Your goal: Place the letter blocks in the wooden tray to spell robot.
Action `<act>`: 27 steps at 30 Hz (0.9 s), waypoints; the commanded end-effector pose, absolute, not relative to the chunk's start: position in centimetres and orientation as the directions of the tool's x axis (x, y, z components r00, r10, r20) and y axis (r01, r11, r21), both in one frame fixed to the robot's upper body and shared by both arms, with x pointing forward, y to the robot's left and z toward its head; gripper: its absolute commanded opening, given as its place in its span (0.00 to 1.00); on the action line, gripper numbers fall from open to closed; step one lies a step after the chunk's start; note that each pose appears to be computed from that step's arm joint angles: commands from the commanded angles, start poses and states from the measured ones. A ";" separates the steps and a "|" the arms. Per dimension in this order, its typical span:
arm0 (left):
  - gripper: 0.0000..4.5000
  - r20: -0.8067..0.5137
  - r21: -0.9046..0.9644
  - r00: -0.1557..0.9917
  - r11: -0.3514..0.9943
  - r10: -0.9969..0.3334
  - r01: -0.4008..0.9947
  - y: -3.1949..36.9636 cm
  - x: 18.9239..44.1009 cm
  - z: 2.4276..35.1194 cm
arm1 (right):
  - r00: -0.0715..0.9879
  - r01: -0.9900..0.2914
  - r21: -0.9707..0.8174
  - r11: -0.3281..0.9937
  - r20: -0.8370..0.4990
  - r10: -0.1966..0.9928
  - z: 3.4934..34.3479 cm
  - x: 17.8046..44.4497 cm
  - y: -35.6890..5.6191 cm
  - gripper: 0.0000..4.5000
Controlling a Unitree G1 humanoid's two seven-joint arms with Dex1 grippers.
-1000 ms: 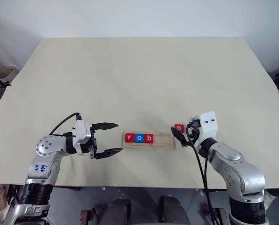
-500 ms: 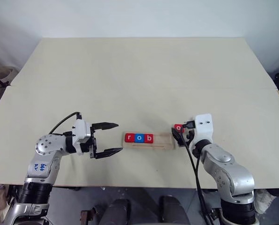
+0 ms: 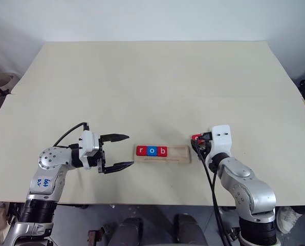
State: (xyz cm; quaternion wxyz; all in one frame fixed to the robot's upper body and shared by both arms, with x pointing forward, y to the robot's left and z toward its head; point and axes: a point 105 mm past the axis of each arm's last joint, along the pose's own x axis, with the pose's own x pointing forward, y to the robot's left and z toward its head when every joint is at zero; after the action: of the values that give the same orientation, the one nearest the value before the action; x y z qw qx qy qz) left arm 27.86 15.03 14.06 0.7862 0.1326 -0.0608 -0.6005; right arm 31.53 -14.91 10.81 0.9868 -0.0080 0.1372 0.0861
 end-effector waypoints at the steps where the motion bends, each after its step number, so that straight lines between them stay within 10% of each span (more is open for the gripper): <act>1: 1.00 -0.050 0.311 0.271 0.242 -0.961 0.919 15.1 27.8 14.9 | 0.960 -0.145 -0.008 0.989 -0.242 0.139 11.4 31.7 -15.5 0.39; 22: 1.00 -0.049 0.291 0.213 0.190 -0.976 0.938 14.0 28.3 14.5 | 0.922 -0.165 0.063 0.984 -0.345 0.177 9.3 24.8 -17.2 0.32; 27: 1.00 -0.049 0.294 0.214 0.190 -0.976 0.937 14.0 28.5 14.6 | 0.932 -0.166 0.061 0.984 -0.316 0.177 9.6 25.3 -17.6 0.69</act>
State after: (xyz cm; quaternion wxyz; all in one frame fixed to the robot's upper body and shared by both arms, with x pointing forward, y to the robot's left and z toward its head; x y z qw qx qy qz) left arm 28.39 13.93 14.07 0.7697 0.1238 -0.0634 -0.6231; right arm 25.18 -17.46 9.45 0.9819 0.0178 0.1698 0.0818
